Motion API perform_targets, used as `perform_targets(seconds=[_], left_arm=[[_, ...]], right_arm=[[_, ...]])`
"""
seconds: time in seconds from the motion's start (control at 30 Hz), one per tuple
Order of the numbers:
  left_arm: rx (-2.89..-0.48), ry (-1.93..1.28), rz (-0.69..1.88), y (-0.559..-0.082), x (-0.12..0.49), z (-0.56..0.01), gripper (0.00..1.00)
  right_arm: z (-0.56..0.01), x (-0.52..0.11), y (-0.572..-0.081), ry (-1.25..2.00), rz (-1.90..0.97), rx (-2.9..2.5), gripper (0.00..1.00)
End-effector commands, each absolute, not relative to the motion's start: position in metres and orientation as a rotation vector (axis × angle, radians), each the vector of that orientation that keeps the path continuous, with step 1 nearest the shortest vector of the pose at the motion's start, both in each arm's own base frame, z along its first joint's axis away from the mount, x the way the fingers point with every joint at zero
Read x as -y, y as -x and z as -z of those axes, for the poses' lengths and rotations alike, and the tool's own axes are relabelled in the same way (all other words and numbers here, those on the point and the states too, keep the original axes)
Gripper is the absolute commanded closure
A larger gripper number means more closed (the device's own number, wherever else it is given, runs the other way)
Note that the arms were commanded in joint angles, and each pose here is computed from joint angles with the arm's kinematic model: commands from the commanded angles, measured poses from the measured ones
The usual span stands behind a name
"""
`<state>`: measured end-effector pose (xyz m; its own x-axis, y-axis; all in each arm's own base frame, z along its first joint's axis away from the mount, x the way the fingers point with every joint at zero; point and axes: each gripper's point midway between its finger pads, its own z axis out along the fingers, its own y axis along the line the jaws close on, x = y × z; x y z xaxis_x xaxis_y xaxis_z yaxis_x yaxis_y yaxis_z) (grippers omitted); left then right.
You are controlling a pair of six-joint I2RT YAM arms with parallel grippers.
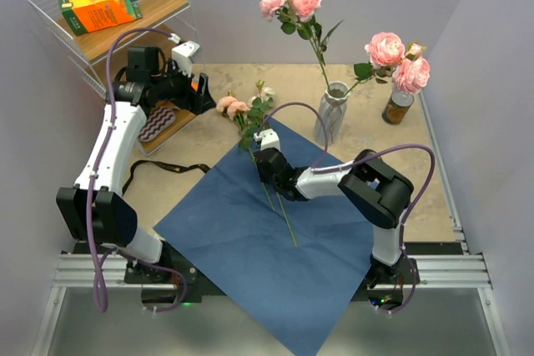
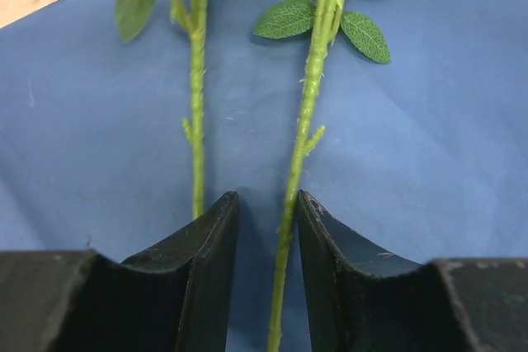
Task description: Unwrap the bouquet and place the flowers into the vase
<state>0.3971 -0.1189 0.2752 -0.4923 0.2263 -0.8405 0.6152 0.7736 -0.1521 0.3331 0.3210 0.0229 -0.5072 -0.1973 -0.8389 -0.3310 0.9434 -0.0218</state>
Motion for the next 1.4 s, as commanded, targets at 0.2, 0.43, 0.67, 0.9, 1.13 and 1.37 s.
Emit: perform_targets(seconds=[0.2, 0.43, 0.67, 0.9, 1.13, 1.37], left_arm=[[-2.004, -0.662, 0.535, -0.386, 0.119, -0.298, 0.16], [-1.989, -0.666, 0.546, -0.379, 0.12, -0.305, 0.16], [-1.986, -0.672, 0.546, -0.376, 0.12, -0.306, 0.15], [-1.985, -0.674, 0.547, -0.375, 0.12, -0.304, 0.16], [-1.97, -0.673, 0.543, -0.375, 0.12, -0.311, 0.16], [-1.97, -0.639, 0.528, -0.38, 0.117, -0.32, 0.15]], right_arm=[[-0.004, -0.314, -0.345, 0.386, -0.218, -2.312, 0.64], [-0.001, -0.313, -0.339, 0.448, -0.158, -2.416, 0.66], [0.011, -0.308, -0.336, 0.451, -0.098, -2.483, 0.83], [-0.001, -0.317, -0.348, 0.419, -0.121, -2.446, 1.0], [-0.078, -0.323, -0.363, 0.372, -0.195, -2.193, 1.0], [-0.22, -0.319, -0.352, 0.366, -0.302, -1.767, 1.0]])
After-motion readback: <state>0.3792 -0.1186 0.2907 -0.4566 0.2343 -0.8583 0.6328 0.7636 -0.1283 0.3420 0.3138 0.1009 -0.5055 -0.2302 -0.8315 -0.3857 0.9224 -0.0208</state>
